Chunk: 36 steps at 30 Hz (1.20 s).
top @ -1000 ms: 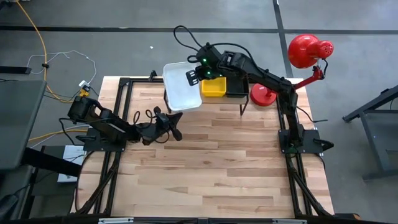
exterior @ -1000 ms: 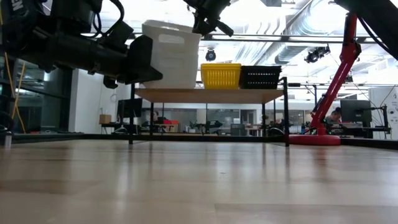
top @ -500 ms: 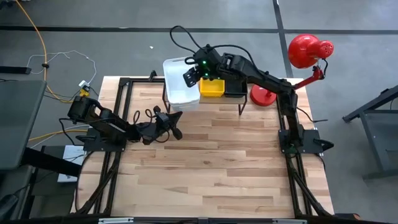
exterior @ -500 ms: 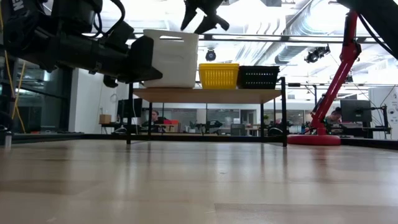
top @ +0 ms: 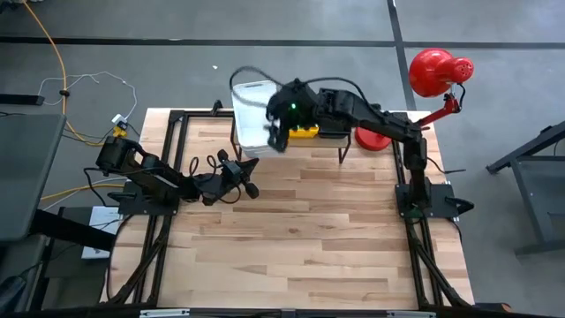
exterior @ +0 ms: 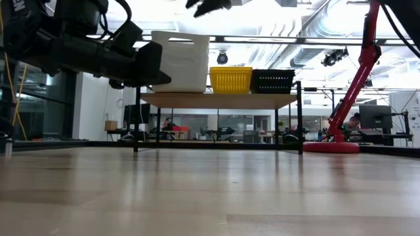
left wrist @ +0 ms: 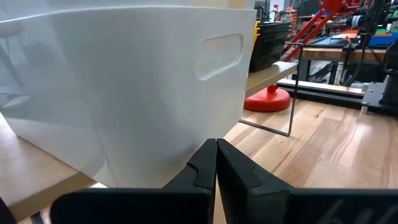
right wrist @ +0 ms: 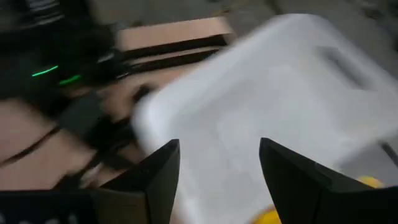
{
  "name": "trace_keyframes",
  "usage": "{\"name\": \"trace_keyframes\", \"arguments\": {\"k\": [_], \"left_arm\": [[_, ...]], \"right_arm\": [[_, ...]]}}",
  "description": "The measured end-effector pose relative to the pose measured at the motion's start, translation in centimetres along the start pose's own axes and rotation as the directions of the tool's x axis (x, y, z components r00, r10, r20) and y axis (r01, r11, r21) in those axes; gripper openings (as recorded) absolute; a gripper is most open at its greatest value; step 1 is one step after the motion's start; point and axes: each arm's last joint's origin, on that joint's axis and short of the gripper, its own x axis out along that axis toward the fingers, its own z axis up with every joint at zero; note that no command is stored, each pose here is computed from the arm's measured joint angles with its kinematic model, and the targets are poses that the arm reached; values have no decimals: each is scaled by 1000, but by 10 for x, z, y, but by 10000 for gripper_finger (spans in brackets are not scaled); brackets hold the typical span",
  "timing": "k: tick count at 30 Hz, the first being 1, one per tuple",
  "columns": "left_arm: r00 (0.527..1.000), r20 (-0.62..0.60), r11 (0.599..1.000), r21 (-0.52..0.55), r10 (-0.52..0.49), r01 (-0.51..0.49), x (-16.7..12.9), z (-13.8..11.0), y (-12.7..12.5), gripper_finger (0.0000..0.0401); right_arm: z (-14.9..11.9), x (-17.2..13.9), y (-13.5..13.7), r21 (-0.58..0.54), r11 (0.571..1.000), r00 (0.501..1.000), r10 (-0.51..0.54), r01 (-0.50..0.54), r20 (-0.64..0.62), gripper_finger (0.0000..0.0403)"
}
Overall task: Stack baskets on shelf by color
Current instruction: Stack the white bin into the other white bin on the shelf
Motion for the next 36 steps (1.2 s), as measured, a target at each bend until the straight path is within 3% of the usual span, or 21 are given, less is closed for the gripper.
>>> {"name": "trace_keyframes", "arguments": {"k": [3, 5, 13, 17, 25, 36], "left_arm": [[1000, 0, 1000, 0, -1, 1, 0, 0, 0, 0], [1000, 0, 1000, -2, -10, 10, 0, 0, 0, 0], [1000, 0, 1000, -9, -13, 13, 0, 0, 0, 0], [1000, 0, 1000, -9, -13, 13, 0, 0, 0, 0], [1000, 0, 1000, -8, -22, 22, 0, 0, -1, 0], [999, 0, 999, -10, -37, 37, 0, 0, -1, 0]], "right_arm": [[-6, -6, 25, -151, 983, 993, 100, -108, -57, 208], [-12, -3, 38, -268, 956, 990, 96, -120, -101, 208], [-29, 24, 61, -494, 870, 984, -98, 10, -152, 208], [-30, 28, 56, -500, 864, 979, -154, 67, -135, 208], [-31, 40, 44, -424, 905, 981, -106, 28, -163, 204], [-33, 46, 40, -420, 907, 977, -117, 32, -179, 105]]}}
